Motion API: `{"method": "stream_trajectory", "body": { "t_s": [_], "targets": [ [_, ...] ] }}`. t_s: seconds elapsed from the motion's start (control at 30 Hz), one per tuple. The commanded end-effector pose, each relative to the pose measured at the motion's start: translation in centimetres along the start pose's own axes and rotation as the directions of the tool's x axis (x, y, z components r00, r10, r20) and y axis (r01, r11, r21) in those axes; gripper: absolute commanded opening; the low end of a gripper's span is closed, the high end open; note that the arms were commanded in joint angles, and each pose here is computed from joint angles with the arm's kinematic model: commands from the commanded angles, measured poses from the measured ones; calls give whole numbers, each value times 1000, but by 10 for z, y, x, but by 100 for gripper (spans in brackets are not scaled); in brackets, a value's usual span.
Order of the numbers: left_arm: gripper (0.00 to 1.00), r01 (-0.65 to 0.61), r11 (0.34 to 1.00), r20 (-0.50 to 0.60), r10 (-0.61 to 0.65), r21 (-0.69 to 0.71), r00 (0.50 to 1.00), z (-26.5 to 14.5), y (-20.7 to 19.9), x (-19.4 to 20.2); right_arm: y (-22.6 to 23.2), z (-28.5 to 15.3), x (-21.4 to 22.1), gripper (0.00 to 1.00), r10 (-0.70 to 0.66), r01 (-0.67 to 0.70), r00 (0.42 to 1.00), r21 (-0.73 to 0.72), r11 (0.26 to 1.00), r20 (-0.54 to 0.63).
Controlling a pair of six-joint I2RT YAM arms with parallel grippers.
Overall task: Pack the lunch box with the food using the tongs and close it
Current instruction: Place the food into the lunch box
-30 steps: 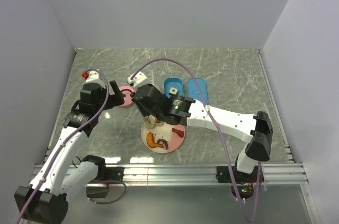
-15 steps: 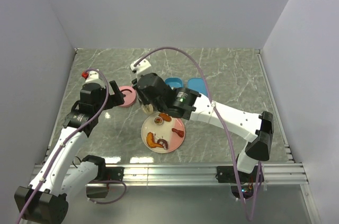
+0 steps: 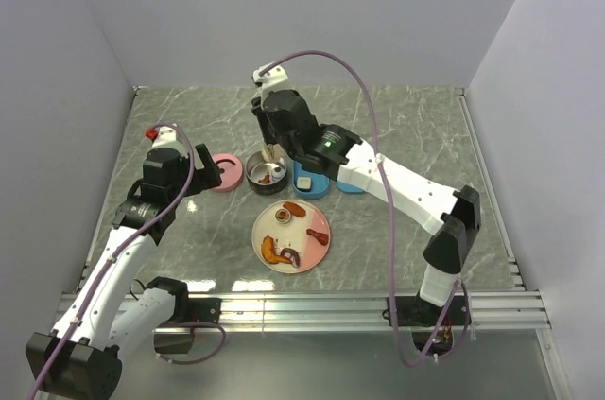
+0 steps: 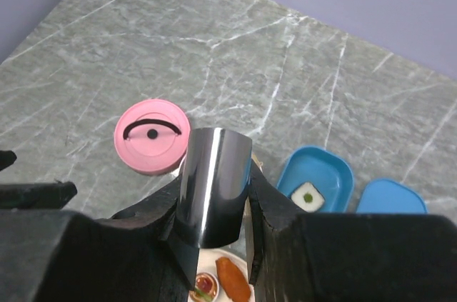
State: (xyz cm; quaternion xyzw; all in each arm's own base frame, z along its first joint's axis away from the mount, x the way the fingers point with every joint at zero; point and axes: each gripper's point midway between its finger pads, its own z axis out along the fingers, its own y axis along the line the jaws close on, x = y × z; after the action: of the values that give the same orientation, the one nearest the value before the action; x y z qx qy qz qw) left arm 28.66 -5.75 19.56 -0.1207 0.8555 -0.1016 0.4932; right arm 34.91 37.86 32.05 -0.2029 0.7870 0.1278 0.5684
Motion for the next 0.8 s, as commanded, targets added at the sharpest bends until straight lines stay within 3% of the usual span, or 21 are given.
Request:
{"method": "stream_trajectory", "body": {
  "t_s": [0.0,0.33,0.57,0.77],
  "targets": [
    [99,-12,1000,30,13,-9,999,-2,0,-10,9,10,-35,6,25,-21,995,-43,999,97],
    [99,-16,1000,28,16,-16,999,-1,1,-9,15,20,-22,8,13,-11,999,-57,998,49],
    [99,-14,1000,27,15,-15,1000,0,1,-8,13,19,-19,30,8,-6,999,-45,999,42],
    [99,-16,1000,30,16,-14,999,-1,1,-9,12,17,-23,38,9,-6,999,-46,999,53]
  ]
}}
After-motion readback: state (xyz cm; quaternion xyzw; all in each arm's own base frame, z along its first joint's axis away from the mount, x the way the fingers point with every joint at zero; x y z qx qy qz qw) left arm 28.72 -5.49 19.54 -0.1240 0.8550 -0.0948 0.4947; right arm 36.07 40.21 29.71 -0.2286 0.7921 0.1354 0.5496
